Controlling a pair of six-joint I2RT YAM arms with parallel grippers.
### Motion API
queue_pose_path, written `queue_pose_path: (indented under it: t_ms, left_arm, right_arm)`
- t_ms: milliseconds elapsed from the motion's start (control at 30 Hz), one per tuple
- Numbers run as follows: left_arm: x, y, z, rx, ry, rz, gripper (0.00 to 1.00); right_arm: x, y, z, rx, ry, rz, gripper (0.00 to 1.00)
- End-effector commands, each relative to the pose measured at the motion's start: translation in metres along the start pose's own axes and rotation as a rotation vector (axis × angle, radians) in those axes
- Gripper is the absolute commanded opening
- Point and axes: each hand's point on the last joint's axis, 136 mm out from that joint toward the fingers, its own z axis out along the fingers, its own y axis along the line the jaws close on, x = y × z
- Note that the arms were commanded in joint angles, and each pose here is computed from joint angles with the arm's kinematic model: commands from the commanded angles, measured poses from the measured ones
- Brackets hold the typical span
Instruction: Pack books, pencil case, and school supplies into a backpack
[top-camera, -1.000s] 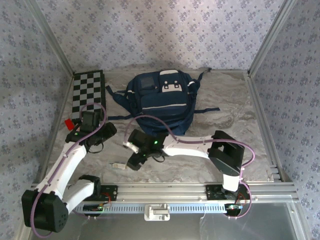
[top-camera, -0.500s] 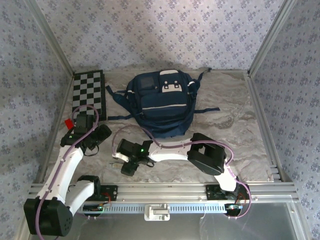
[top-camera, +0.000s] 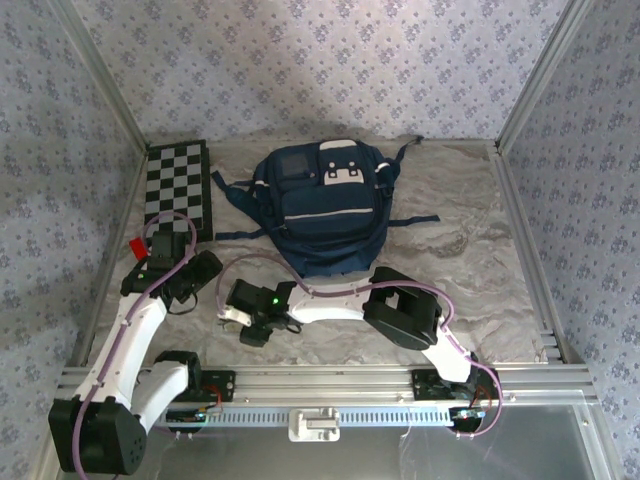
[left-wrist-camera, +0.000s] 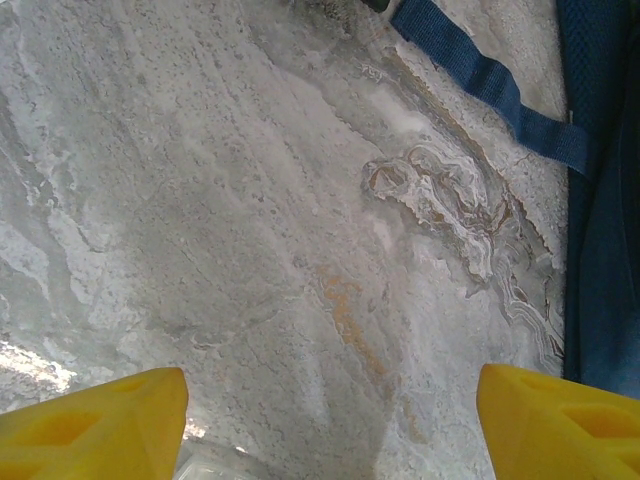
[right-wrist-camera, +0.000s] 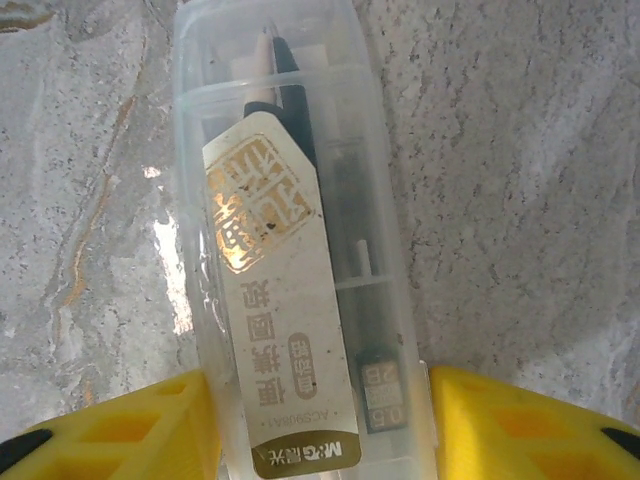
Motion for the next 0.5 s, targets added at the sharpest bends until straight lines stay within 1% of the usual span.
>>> queue_pose_path:
  t_ms: [0, 67, 133, 200, 333, 467]
  left_arm:
    - [-0.001, 0.002, -0.003, -0.007, -0.003, -0.014, 0.76]
    - [-0.001, 0.001, -0.003, -0.001, -0.005, -0.012, 0.76]
    - [-0.003, -0.002, -0.004, 0.012, -0.010, -0.007, 0.77]
    - [-0.006, -0.006, -0.005, 0.026, -0.016, 0.004, 0.78]
    - [-0.011, -0.012, -0.008, 0.030, -0.015, 0.032, 0.80]
    - [-0.019, -0.025, -0.011, 0.046, -0.016, 0.068, 0.82]
  right_arm:
    - [0.011, 0.006, -0.002, -0.020, 0.055, -0.013, 0.48]
    - [0.010, 0.005, -0.009, -0.029, 0.047, 0.012, 0.46]
    - [0.006, -0.003, -0.018, -0.025, 0.025, 0.047, 0.41]
    - [0.005, -0.011, -0.026, -0.001, 0.001, 0.074, 0.39]
    - [0.006, -0.023, -0.049, 0.022, -0.044, 0.137, 0.37]
    - [0.013, -0.041, -0.082, 0.074, -0.081, 0.226, 0.37]
